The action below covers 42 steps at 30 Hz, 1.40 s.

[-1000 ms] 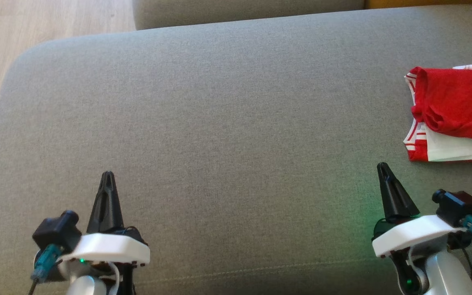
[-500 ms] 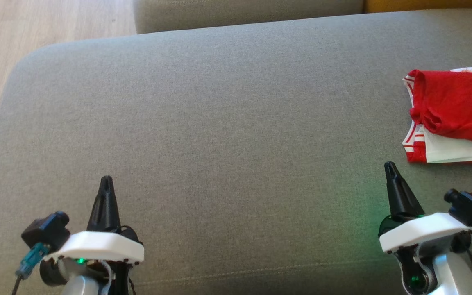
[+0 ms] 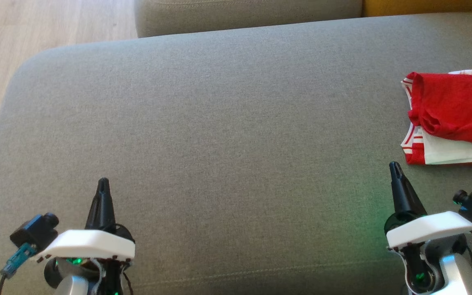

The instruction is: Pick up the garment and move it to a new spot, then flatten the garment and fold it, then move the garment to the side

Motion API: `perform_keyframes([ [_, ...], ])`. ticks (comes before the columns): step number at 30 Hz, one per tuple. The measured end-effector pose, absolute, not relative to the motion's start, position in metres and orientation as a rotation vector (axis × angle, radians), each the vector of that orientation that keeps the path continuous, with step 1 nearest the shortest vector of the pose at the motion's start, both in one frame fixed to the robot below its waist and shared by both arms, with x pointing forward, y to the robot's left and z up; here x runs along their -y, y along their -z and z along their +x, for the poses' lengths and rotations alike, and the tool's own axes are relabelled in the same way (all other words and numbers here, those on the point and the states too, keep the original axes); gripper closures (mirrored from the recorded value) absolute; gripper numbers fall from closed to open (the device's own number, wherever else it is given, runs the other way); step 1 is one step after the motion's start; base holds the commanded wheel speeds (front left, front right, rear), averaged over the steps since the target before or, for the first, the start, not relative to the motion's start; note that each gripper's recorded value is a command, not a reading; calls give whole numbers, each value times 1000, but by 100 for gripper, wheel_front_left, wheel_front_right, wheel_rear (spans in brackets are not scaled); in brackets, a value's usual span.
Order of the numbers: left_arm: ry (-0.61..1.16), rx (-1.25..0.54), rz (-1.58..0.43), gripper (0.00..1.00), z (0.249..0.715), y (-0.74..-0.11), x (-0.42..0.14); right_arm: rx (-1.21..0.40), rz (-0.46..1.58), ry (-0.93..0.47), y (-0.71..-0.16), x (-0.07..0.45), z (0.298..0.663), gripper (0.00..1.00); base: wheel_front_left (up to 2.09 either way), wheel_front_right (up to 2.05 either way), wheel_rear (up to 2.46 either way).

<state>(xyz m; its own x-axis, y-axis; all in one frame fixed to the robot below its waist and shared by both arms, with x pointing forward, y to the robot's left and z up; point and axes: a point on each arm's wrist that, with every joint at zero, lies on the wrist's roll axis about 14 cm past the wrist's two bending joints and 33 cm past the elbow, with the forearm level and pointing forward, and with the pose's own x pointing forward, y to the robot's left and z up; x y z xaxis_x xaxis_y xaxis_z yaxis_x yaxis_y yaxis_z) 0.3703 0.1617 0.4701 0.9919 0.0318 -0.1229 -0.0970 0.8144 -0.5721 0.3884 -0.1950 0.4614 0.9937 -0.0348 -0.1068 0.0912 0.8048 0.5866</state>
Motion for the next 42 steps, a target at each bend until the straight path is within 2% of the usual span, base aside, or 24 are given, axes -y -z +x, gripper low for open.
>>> perform_keyframes([
  [42, -91, -164, -1098, 100, 370, -463, -172, -77, 1102, 109, -470, 204, 385, 100, 0, 0, 0],
])
